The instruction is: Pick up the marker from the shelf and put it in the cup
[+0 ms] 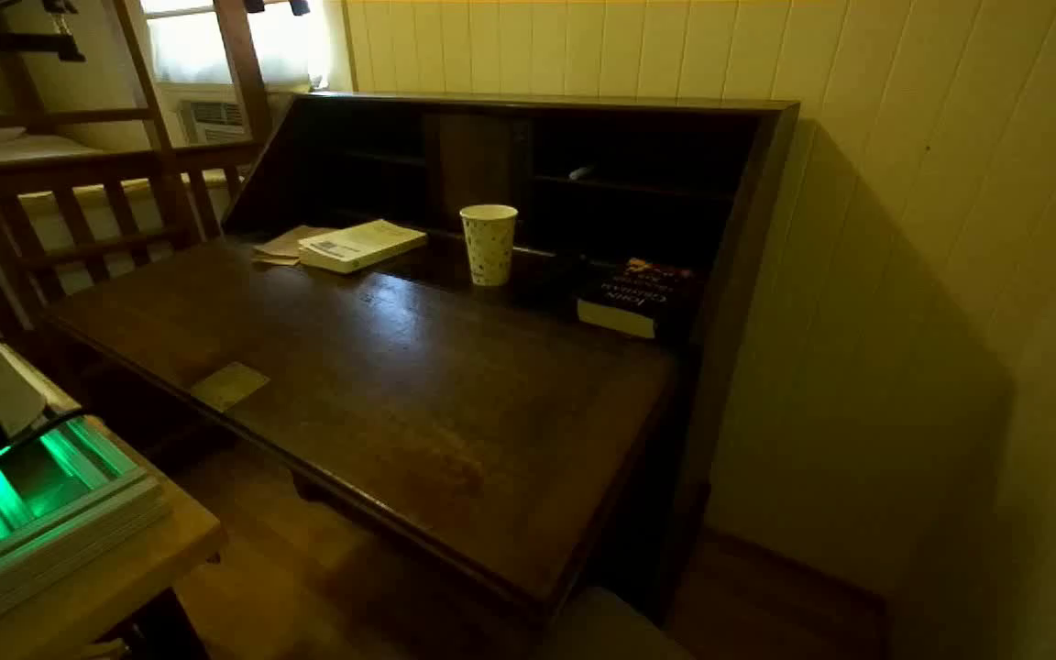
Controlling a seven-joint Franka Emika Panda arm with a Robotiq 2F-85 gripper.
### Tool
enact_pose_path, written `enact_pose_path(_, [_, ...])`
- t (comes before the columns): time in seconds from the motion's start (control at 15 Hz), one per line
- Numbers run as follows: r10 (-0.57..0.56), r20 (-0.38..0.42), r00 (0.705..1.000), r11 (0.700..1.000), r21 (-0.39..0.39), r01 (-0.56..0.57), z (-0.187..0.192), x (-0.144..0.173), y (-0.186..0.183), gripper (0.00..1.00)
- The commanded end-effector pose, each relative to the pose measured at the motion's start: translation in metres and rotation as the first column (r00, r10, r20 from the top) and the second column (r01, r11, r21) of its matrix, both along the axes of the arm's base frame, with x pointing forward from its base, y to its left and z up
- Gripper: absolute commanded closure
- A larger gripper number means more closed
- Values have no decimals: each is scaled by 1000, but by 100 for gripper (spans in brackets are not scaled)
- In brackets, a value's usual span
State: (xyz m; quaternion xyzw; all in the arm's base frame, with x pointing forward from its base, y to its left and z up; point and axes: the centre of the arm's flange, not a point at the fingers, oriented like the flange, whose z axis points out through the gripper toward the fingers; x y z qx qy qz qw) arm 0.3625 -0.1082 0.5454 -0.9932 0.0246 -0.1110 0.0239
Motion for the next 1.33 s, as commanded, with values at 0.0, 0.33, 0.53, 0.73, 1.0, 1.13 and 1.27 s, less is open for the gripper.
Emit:
enact_pose_path(0.0, [0,0,1000,1000,0,0,0,0,0,0])
enact_pose_path(0.33, [0,0,1000,1000,0,0,0,0,0,0])
enact_pose_path(0.53, [-55,48,997,998,-32,56,-6,10,-19,0])
enact_pose_path(0.73, [-86,101,991,996,-30,89,-7,17,-44,0])
enact_pose_path(1.0, [-148,153,977,987,-37,155,-28,37,-79,0])
enact_pose_path(1.13, [-163,186,969,984,-47,175,-39,47,-96,0])
enact_pose_path(1.27, [-169,219,961,981,-55,185,-53,57,-111,0])
